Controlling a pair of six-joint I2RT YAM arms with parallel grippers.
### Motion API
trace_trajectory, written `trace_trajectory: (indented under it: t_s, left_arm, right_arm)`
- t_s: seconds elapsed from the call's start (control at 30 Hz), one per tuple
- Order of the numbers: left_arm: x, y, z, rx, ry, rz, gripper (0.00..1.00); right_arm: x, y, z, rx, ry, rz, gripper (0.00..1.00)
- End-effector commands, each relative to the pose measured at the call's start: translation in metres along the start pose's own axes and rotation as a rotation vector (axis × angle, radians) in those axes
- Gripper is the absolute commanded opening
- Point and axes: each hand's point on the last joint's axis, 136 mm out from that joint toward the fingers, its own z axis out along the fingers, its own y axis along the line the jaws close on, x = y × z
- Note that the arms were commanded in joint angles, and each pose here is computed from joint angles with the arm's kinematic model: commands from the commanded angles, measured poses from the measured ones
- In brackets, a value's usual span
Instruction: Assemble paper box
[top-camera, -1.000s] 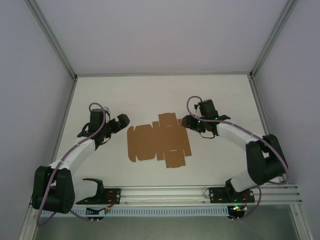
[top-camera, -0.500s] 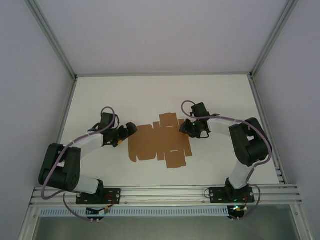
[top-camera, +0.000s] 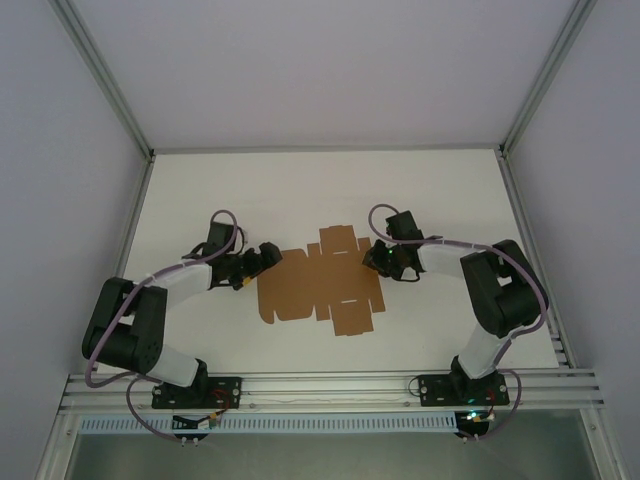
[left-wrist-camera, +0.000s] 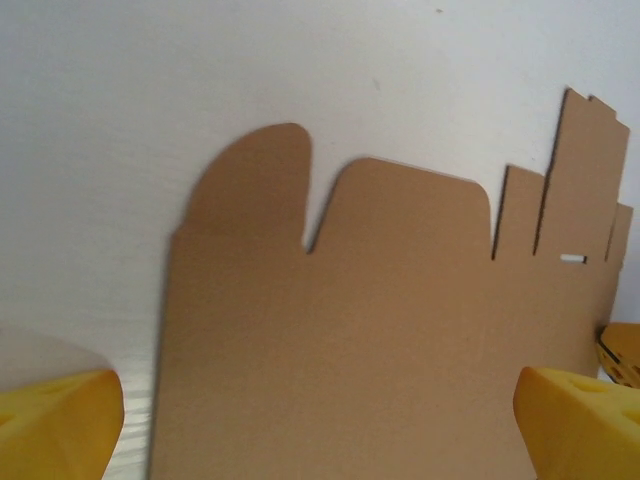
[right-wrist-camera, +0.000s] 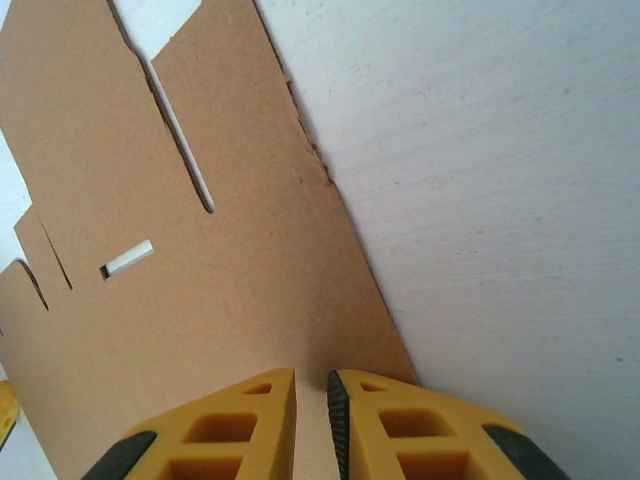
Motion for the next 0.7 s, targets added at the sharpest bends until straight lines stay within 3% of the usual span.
trace_trajectory:
  t_s: [0.0,0.2,0.47,0.67]
  left_arm:
    - [0.040,-0.050,0.011,0.245,0.195,0.077,0.99]
    - [0.040,-0.073,0.003,0.349,0.214,0.107,0.97]
    - [0.028,-0.120,-0.049,0.516,0.120,0.186,0.97]
    - [0.023,-0.135,-0.058,0.526,0.070,0.231,0.95]
  right_arm:
    - [0.044,-0.080,0.011,0.272,0.116,0.106,0.21]
    - [0.047,-0.077,0.013,0.236,0.126,0.096,0.21]
    - [0.049,-0.073,0.009,0.199,0.125,0.083,0.21]
    - [0.049,-0.066,0.011,0.156,0.129,0.076,0.21]
